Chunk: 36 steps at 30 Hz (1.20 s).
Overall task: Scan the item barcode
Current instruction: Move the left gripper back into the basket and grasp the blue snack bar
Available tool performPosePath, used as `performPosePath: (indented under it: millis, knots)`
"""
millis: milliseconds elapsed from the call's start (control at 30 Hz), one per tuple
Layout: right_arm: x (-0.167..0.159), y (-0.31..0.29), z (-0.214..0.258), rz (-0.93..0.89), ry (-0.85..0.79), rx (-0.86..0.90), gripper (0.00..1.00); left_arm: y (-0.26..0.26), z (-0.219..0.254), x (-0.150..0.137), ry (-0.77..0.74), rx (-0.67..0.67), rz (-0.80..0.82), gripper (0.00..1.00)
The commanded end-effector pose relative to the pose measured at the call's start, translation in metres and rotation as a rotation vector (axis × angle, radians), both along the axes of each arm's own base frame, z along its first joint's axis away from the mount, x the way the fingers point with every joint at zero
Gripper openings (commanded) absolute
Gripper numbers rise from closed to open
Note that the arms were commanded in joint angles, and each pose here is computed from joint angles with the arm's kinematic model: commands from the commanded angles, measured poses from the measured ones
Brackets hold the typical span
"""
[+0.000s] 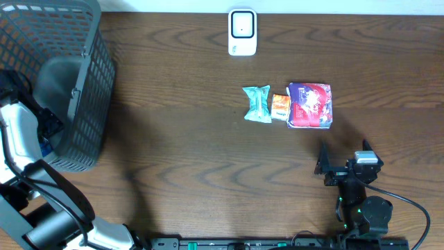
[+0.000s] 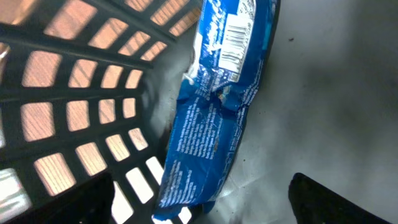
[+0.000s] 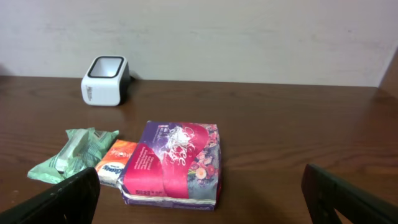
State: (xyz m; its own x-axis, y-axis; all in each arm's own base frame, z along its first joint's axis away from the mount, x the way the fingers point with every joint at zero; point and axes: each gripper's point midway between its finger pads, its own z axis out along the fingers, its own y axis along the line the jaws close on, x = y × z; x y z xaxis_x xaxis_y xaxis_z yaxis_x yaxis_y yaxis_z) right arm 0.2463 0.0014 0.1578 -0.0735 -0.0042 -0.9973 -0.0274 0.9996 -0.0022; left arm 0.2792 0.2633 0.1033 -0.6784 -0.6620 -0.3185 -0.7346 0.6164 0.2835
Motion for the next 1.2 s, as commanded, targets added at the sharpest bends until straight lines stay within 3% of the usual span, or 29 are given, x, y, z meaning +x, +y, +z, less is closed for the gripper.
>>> performPosePath:
  millis: [0,567,767,1067,1167]
  knots:
    - [0.0,-0.001,-0.001,-0.004,0.0,0.014,0.99,0.004,-0.01,-0.006,0.036,0.001,0.021,0.88]
    - [0.0,-0.001,-0.001,-0.004,0.0,0.014,0.99,0.017,-0.068,-0.019,0.086,-0.122,0.102,0.88]
    - [0.0,-0.001,-0.001,-0.004,0.0,0.014,0.99,0.005,-0.081,-0.004,0.014,-0.216,0.075,0.86]
    - [0.0,-0.001,-0.001,-0.004,0.0,0.014,0.99,0.001,-0.086,-0.003,0.012,-0.244,0.072,0.53]
    - [0.0,-0.001,-0.001,-0.004,0.0,0.014,0.99,0.0,-0.087,-0.004,0.02,-0.25,0.073,0.31]
